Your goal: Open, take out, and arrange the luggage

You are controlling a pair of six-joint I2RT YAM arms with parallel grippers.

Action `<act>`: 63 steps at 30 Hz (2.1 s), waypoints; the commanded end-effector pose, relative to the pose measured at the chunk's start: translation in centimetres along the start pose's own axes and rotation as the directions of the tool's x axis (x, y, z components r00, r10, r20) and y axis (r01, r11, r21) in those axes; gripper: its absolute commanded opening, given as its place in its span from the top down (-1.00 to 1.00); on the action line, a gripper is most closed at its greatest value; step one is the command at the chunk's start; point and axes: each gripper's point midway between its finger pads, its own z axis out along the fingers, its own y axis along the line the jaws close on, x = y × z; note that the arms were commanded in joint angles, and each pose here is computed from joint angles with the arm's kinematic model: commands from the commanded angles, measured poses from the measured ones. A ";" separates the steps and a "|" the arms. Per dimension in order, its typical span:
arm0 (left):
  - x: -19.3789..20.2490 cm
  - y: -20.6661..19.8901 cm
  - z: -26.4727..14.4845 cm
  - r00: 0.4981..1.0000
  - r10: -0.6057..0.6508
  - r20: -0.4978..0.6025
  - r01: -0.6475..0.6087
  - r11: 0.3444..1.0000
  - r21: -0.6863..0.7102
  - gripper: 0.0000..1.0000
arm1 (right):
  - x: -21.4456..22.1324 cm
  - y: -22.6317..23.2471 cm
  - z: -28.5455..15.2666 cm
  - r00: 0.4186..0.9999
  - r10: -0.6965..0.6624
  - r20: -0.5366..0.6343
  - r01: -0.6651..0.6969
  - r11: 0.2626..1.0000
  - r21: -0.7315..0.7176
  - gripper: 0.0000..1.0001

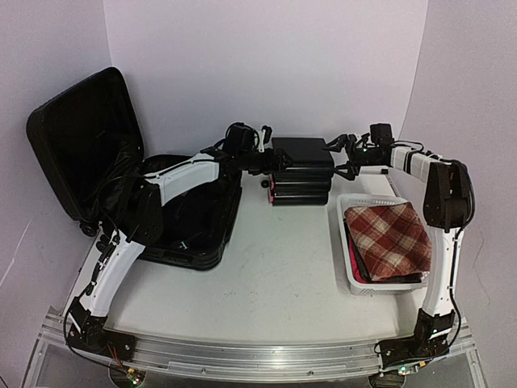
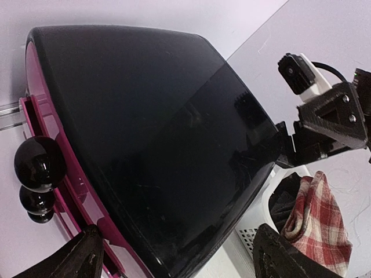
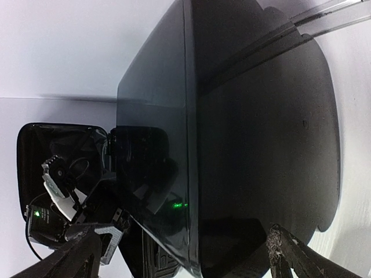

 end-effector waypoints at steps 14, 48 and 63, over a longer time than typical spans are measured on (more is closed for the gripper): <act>4.5 -18.7 -1.6 0.987 0.156 -0.028 -0.137 0.927 0.350 -0.76 | 1.0 3.8 0.7 0.980 -0.143 -0.134 0.110 0.967 -0.230 -0.97; -6.9 -4.5 -8.7 0.999 0.038 -0.019 -0.032 0.969 0.246 -0.78 | 2.7 2.1 -9.3 0.995 0.084 0.055 -0.091 0.986 0.142 -0.96; -3.5 0.1 -2.7 0.997 -0.060 -0.038 0.069 0.960 0.272 -0.68 | 4.9 0.9 -3.9 0.989 0.144 0.022 -0.145 0.986 0.085 -0.96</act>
